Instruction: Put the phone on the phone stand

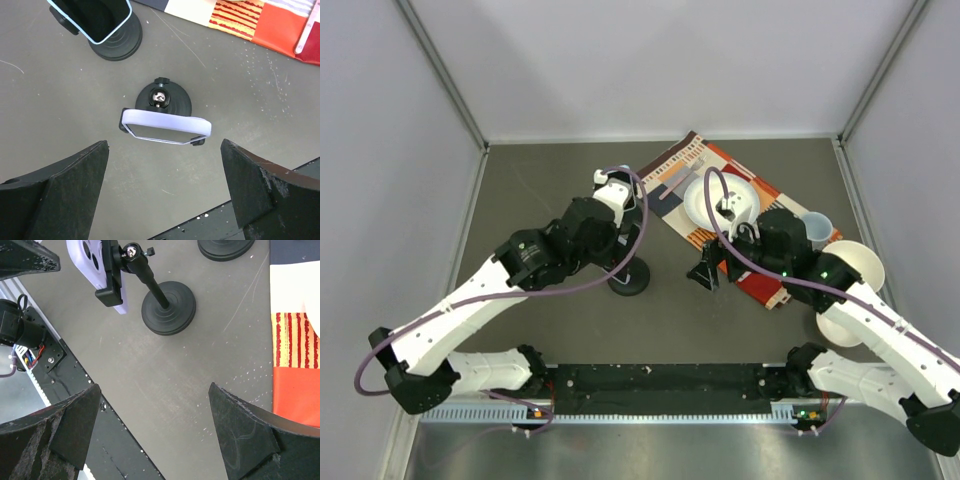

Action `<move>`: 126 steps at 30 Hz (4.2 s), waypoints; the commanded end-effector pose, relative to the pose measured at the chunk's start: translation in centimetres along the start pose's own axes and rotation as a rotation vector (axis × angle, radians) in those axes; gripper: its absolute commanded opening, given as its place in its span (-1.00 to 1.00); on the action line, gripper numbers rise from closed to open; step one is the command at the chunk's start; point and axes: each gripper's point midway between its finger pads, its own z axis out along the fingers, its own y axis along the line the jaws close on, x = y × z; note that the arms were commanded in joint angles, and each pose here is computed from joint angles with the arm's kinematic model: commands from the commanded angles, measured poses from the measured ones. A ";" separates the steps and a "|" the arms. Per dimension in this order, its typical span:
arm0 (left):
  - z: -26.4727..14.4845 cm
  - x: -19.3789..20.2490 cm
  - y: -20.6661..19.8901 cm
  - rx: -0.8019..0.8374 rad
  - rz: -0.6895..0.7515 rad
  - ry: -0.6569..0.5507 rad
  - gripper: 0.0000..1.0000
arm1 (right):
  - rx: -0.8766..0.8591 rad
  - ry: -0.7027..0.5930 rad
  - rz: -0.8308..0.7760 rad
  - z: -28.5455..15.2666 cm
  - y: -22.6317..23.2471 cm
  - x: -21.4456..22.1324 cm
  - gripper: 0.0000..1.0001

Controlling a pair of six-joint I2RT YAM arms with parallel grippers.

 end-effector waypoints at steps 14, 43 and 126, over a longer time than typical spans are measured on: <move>3.6 -0.7 0.3 0.084 0.168 0.017 0.98 | -0.008 -0.044 -0.010 -0.5 0.2 -1.1 0.78; 1.3 -2.0 5.9 -0.267 -0.011 0.001 -1.00 | -0.011 -0.025 -0.018 0.4 0.0 -0.8 0.79; -5.2 -16.5 6.0 0.449 -0.149 -0.679 0.96 | 0.630 -0.454 0.068 -10.9 -7.6 -12.1 0.98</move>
